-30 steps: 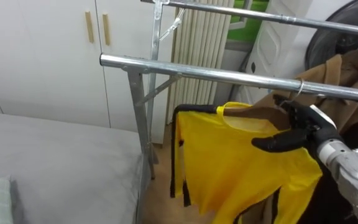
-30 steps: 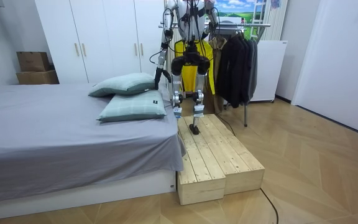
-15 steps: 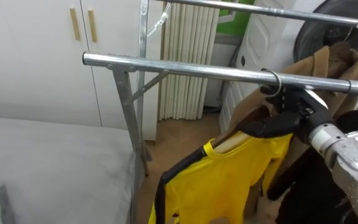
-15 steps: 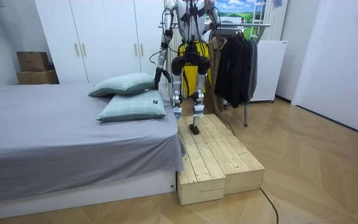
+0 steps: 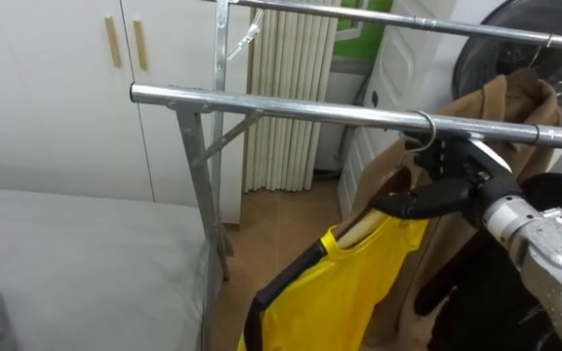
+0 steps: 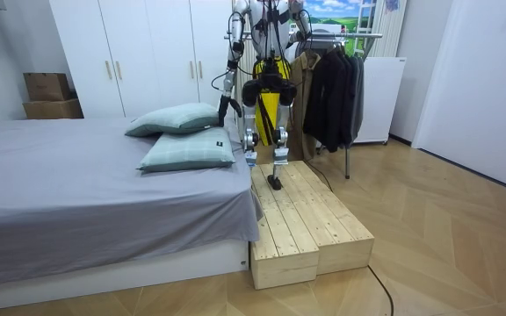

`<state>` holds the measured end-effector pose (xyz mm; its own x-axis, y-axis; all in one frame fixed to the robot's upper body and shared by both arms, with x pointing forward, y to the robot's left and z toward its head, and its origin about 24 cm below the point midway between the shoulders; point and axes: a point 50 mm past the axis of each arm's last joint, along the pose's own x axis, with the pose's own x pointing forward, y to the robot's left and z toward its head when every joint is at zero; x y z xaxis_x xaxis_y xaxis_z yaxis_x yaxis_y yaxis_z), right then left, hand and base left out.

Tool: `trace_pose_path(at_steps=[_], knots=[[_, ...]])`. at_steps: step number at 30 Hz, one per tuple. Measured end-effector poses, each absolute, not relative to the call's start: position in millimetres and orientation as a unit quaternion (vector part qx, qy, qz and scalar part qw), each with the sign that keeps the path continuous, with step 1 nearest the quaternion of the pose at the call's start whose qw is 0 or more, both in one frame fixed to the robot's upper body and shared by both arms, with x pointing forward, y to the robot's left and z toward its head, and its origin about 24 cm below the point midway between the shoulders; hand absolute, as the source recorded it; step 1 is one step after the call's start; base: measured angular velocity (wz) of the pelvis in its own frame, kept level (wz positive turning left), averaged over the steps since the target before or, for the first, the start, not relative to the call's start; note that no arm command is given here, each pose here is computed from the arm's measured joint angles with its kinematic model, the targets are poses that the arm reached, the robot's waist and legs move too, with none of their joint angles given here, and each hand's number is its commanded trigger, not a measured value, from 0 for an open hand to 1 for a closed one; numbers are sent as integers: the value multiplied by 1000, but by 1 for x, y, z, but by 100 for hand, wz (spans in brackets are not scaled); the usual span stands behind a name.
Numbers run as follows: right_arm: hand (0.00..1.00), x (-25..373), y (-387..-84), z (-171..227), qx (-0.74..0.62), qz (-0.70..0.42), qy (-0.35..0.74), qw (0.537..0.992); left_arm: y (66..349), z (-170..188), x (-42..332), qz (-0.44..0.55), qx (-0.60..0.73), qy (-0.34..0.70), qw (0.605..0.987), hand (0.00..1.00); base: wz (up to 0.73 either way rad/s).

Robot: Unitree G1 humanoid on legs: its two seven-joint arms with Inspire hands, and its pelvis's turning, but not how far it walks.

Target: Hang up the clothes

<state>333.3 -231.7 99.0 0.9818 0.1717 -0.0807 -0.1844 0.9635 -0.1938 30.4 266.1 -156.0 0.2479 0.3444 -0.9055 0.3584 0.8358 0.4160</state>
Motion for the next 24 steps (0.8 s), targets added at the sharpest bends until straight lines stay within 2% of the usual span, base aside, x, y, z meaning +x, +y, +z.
trace_pose_path(at_steps=[15, 24], knots=[[0, 330, -236, 95, -98, 79, 32, 992, 266, -156, 26, -4, 284, 618, 733, 0, 4], [0, 312, -300, 85, -81, -50, 55, 994, 267, -156, 21, -2, 283, 623, 729, 0, 0]])
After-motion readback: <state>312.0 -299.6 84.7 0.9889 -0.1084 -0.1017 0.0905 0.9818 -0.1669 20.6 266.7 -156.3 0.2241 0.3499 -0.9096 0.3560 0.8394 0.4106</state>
